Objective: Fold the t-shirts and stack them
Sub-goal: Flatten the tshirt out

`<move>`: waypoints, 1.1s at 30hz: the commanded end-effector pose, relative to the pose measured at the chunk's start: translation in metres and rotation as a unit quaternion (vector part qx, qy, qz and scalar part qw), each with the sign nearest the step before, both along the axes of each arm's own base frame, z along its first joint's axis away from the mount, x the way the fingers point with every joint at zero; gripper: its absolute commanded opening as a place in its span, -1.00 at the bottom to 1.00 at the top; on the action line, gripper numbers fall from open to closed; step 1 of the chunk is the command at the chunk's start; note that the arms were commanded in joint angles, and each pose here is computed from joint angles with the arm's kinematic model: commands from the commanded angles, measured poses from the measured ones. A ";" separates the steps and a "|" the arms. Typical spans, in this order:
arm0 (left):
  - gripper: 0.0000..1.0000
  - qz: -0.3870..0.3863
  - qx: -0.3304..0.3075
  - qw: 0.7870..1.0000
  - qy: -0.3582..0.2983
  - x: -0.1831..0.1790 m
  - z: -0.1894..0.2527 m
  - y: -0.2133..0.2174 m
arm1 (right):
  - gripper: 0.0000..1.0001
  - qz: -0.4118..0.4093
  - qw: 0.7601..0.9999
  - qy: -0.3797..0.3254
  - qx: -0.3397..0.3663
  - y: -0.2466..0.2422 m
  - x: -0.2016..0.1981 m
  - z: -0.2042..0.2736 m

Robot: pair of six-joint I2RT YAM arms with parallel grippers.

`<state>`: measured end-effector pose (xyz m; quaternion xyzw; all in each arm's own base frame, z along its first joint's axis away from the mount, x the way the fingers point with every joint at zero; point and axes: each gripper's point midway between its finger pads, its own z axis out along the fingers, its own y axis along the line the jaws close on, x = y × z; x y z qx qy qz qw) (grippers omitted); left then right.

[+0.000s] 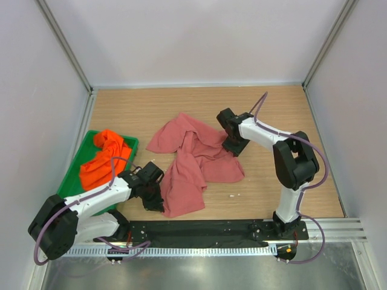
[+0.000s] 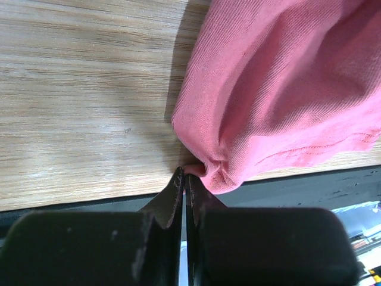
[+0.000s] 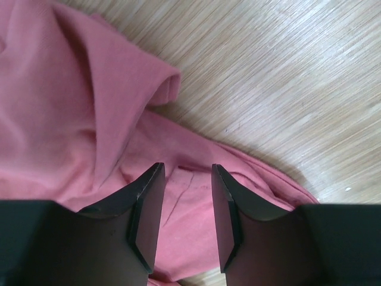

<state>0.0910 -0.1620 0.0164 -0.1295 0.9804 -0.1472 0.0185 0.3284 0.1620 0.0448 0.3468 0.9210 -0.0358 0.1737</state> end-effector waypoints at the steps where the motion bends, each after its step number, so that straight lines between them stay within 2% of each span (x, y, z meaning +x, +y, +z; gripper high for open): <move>1: -1.00 -0.008 -0.009 1.000 -0.025 0.009 0.005 -0.004 | -0.14 -0.043 0.999 -0.010 0.014 -0.001 0.010 -0.002; 8: -1.00 -0.016 -0.009 0.999 -0.026 0.009 0.005 -0.004 | -0.20 -0.060 0.997 0.005 0.038 0.009 0.007 -0.011; 12: -1.00 -0.021 -0.004 0.999 -0.029 0.010 0.006 -0.003 | -0.32 -0.068 0.996 0.016 0.051 0.013 0.004 -0.013; 19: -1.00 -0.028 -0.004 0.999 -0.030 0.012 0.008 -0.004 | -0.33 -0.073 0.994 0.024 0.078 0.015 -0.014 -0.007; 26: -1.00 -0.034 0.000 0.999 -0.026 0.012 0.006 -0.005 | -0.48 -0.035 0.994 0.035 0.096 0.017 -0.035 0.000; 30: -1.00 -0.035 0.001 0.999 -0.025 0.012 0.006 -0.005 | -0.52 0.025 0.993 0.032 0.110 0.023 -0.054 0.006; 33: -1.00 -0.038 0.001 0.999 -0.024 0.013 0.007 -0.007 | -0.75 0.079 0.983 0.053 0.155 0.037 -0.076 -0.001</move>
